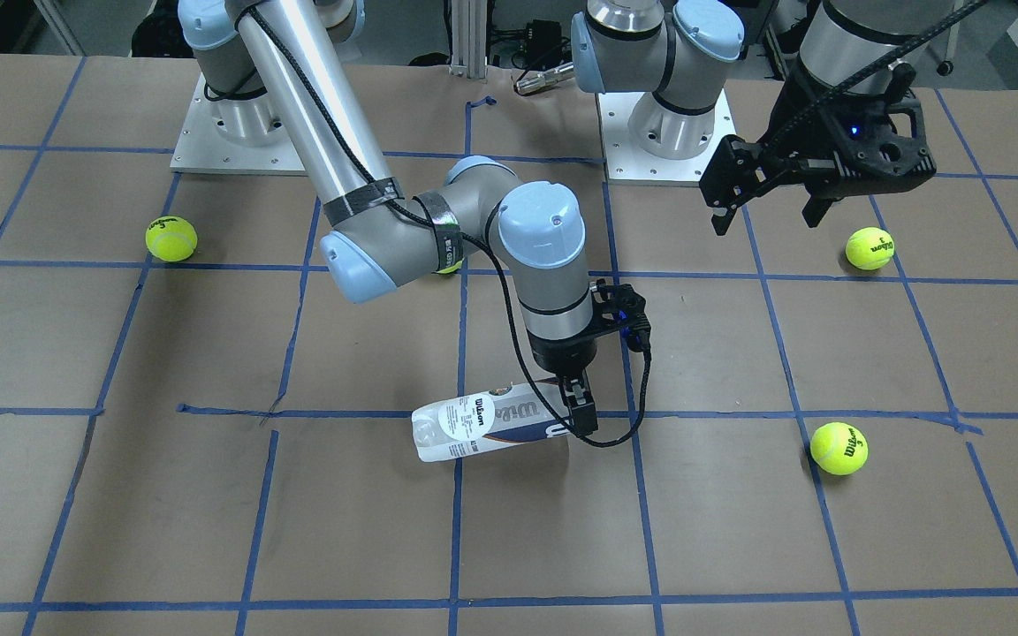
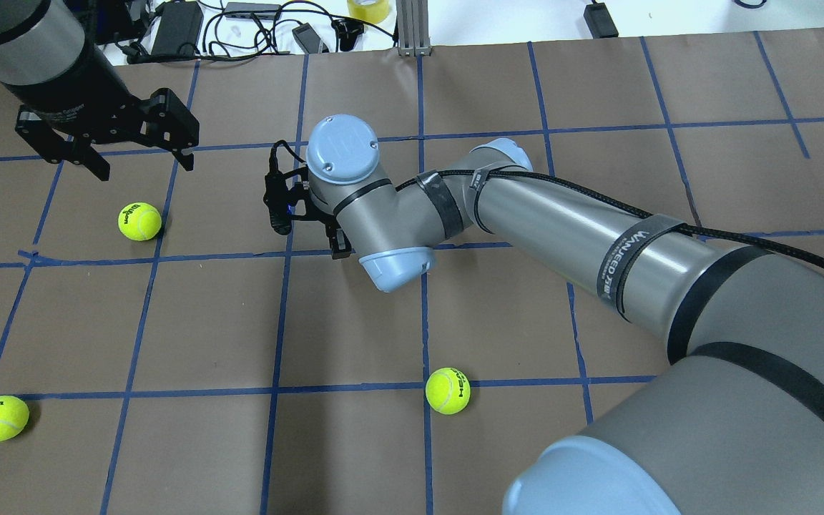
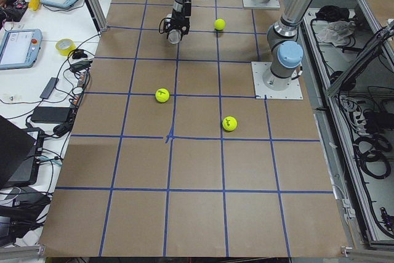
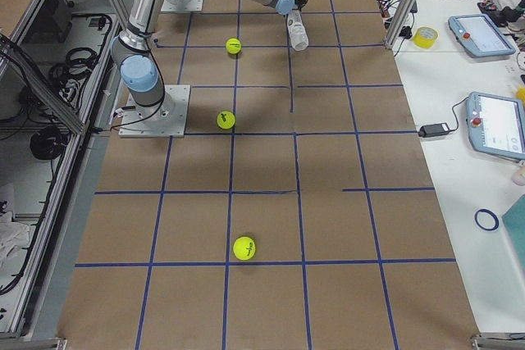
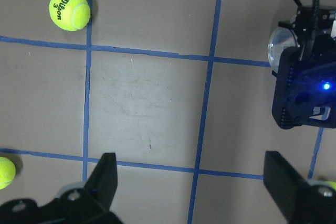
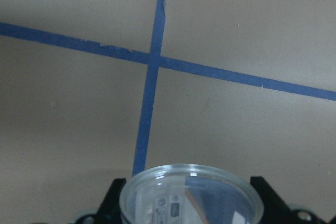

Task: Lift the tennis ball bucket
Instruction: 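Lay the can on its side and open the right gripper, then reach the left gripper to the can's open end while the right arm withdraws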

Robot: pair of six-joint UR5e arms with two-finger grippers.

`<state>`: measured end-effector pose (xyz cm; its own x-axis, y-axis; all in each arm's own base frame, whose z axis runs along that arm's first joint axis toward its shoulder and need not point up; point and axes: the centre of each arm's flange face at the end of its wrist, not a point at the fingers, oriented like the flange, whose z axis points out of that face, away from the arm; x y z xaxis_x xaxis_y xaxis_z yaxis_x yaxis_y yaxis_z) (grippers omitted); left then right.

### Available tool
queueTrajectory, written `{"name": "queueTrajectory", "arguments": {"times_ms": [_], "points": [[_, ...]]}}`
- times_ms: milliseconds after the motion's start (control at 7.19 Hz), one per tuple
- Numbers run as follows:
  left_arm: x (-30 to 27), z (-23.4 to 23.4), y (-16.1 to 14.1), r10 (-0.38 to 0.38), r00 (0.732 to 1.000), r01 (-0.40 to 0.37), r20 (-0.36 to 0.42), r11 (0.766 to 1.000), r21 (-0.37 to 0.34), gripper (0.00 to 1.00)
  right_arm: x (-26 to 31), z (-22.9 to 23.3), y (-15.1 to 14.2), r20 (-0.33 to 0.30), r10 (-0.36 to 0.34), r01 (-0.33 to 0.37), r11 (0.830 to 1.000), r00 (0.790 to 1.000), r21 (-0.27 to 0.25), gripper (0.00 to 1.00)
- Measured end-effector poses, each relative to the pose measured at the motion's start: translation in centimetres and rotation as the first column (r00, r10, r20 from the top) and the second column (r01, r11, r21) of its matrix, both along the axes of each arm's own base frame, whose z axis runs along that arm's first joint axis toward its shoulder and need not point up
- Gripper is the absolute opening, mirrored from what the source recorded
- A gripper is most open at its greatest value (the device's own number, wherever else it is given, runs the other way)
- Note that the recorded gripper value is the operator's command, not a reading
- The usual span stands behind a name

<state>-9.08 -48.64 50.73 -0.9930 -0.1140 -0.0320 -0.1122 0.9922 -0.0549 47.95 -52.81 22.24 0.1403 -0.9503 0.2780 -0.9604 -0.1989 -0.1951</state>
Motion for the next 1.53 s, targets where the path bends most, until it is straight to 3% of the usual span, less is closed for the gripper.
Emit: {"name": "queueTrajectory", "arguments": {"times_ms": [417, 557, 835, 1113, 1252, 1530], "points": [[0.0, -0.1, 0.0, 0.0, 1.0, 0.0, 0.002, 1.0, 0.002, 1.0, -0.2, 0.3, -0.1, 0.007, -0.054, 0.054, 0.999, 0.999, 0.005, 1.0], [0.1, 0.1, 0.0, 0.001, 1.0, -0.001, 0.007, 1.0, -0.001, 1.0, -1.1, 1.7, -1.0, -0.004, -0.075, 0.075, 0.997, 0.997, 0.001, 1.0], [0.2, 0.1, 0.2, 0.002, 1.0, -0.002, 0.012, 1.0, 0.013, 1.0, -6.6, 7.3, -4.2, -0.029, -0.166, 0.167, 0.984, 0.986, 0.057, 1.0], [0.2, -0.7, -0.4, 0.004, 1.0, -0.004, 0.005, 1.0, 0.017, 1.0, -14.6, 13.3, -6.6, 0.003, -0.284, 0.283, 0.953, 0.959, 0.106, 1.0], [-0.1, -2.0, -1.5, 0.003, 0.999, -0.003, -0.035, 1.0, 0.001, 1.0, -17.7, 16.1, -6.2, 0.008, -0.347, 0.343, 0.929, 0.938, 0.142, 1.0], [-1.4, -7.4, -4.6, -0.001, 0.981, -0.003, -0.194, 1.0, -0.021, 1.0, -22.4, 22.0, -4.0, 0.012, -0.468, 0.46, 0.871, 0.883, 0.172, 1.0]]}}
